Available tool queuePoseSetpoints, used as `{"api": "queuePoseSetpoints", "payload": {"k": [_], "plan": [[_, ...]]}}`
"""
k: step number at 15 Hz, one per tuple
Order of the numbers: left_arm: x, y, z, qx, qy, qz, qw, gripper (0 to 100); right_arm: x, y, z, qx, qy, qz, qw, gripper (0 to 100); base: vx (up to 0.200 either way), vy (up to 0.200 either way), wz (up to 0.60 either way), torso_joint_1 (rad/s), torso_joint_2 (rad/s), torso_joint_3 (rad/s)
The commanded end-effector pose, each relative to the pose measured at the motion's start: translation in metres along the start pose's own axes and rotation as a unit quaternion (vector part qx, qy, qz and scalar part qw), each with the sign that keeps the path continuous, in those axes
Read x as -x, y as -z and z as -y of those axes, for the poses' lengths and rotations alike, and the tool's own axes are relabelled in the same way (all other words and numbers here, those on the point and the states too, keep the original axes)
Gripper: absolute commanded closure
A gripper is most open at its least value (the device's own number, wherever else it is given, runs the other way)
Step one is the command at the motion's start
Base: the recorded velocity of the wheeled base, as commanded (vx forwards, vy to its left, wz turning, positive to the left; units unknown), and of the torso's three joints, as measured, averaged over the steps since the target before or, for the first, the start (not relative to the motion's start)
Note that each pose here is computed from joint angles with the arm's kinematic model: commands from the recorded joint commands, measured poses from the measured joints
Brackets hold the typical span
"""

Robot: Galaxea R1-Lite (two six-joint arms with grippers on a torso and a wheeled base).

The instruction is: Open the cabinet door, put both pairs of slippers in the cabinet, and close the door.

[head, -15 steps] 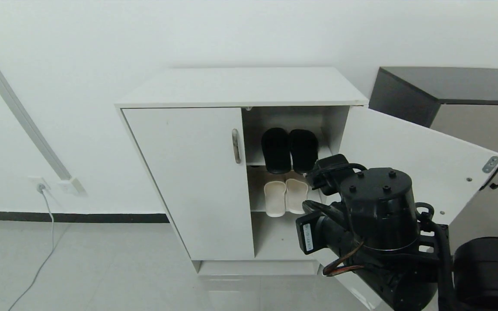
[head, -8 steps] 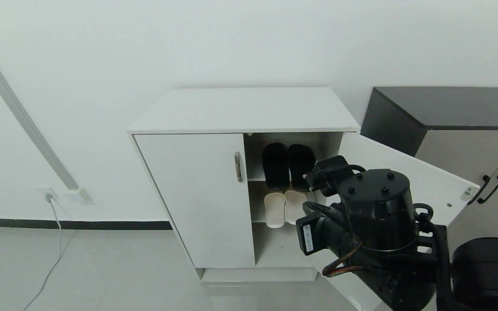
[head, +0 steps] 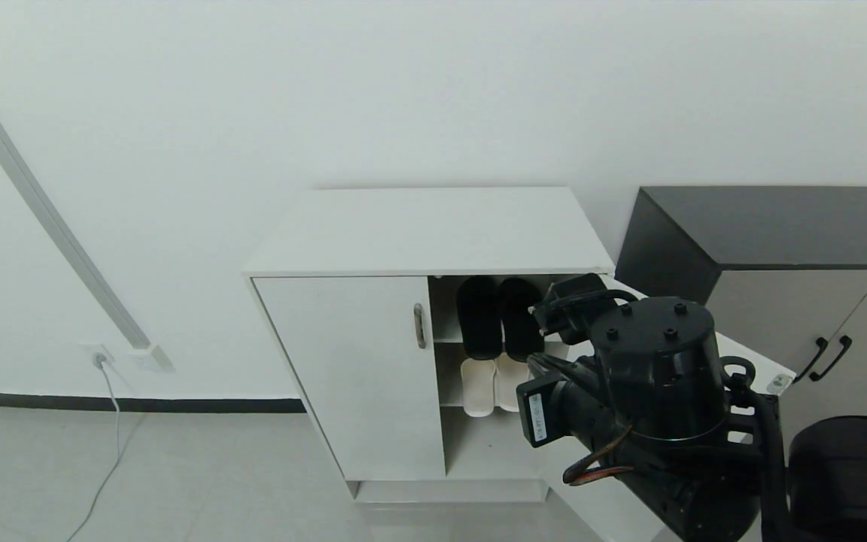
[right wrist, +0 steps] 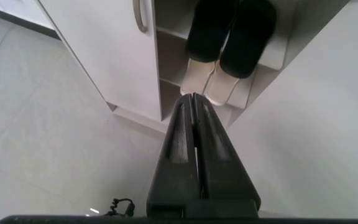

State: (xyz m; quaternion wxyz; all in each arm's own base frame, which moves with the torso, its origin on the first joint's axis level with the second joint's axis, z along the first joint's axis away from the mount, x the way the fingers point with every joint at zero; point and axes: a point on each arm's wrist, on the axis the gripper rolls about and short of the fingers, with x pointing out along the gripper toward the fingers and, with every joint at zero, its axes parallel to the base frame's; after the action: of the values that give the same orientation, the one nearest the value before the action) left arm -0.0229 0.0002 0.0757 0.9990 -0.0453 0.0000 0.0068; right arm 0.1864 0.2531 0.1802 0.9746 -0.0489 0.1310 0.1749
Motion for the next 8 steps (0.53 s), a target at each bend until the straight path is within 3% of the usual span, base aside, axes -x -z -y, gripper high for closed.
{"api": "queuePoseSetpoints", "payload": {"k": [1,4,8], "plan": [[-0.0001,-0.0001,0.0,0.0,0.0,0.0,1.0,100,0.0007,-0.0001,0.0003,0.0,0.0,0.0,1.0,100,0.0,0.0,0.0,0.256,-0.6,-0.339],[0.0,0.0001,0.0,0.0,0.0,0.0,1.0,100,0.0002,0.0033,0.0004,0.005,0.0,-0.005,1.0,100,0.0,0.0,0.0,0.203,-0.47,-0.255],[0.0,0.0001,0.0,0.0,0.0,0.0,1.0,100,0.0006,0.0033,0.0007,0.006,0.0,-0.005,1.0,100,0.0,0.0,0.0,0.012,-0.02,-0.014]]}}
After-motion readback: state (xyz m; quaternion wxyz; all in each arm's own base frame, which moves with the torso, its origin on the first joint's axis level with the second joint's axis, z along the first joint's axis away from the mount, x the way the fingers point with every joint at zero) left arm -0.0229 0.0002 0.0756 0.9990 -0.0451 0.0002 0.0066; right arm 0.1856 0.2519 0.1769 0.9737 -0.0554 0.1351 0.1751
